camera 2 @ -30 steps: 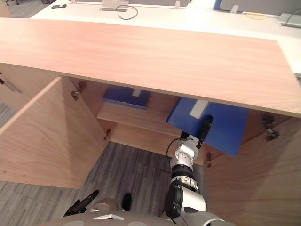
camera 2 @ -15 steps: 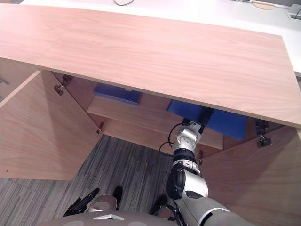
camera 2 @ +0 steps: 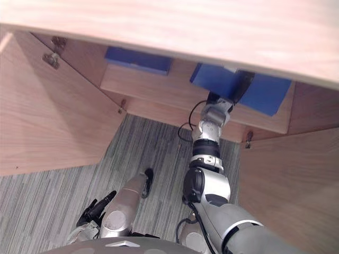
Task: Walk over to the cabinet, pick up the folder, carry it to the office cabinet, place the folder inside the office cabinet, then close the office cabinet door
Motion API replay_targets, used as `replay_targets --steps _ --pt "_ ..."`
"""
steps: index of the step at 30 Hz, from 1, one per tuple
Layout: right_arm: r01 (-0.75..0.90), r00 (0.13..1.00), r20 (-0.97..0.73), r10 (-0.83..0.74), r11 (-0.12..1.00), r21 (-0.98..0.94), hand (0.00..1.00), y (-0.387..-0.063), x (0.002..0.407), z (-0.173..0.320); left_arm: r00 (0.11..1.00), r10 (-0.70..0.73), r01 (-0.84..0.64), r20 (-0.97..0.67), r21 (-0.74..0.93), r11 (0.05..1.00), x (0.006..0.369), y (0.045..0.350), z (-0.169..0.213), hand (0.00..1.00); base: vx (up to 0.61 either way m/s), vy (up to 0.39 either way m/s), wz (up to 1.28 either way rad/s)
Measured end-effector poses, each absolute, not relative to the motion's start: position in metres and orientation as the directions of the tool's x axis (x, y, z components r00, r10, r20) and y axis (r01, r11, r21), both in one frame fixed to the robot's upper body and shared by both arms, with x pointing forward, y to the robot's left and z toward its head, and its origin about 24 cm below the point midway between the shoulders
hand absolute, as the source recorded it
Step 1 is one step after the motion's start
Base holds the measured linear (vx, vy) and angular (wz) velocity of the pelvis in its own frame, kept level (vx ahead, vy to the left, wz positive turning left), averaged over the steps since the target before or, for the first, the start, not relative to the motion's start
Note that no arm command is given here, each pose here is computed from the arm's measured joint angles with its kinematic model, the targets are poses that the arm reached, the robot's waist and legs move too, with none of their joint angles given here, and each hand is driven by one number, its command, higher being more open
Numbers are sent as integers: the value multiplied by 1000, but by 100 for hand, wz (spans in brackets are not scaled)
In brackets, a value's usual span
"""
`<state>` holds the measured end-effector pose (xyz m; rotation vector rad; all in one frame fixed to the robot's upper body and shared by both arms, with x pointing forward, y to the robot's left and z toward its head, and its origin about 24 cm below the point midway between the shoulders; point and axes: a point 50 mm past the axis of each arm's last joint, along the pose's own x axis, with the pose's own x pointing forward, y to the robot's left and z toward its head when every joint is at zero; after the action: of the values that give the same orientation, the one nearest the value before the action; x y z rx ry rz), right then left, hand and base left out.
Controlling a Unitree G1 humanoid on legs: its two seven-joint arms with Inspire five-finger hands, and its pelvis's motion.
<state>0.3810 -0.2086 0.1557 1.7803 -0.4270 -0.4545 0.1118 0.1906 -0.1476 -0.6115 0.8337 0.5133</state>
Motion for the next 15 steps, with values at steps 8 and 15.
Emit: replay_targets --steps 8,15 --pt "-161 801 10 -599 -199 967 0 -232 375 196 581 188 -638 -792 -300 709 117 190 -145 100 -141 79 8" --pt "-139 816 10 -578 -179 974 0 -239 382 225 581 184 -635 -793 -300 712 117 189 -145 100 -77 22 -1"
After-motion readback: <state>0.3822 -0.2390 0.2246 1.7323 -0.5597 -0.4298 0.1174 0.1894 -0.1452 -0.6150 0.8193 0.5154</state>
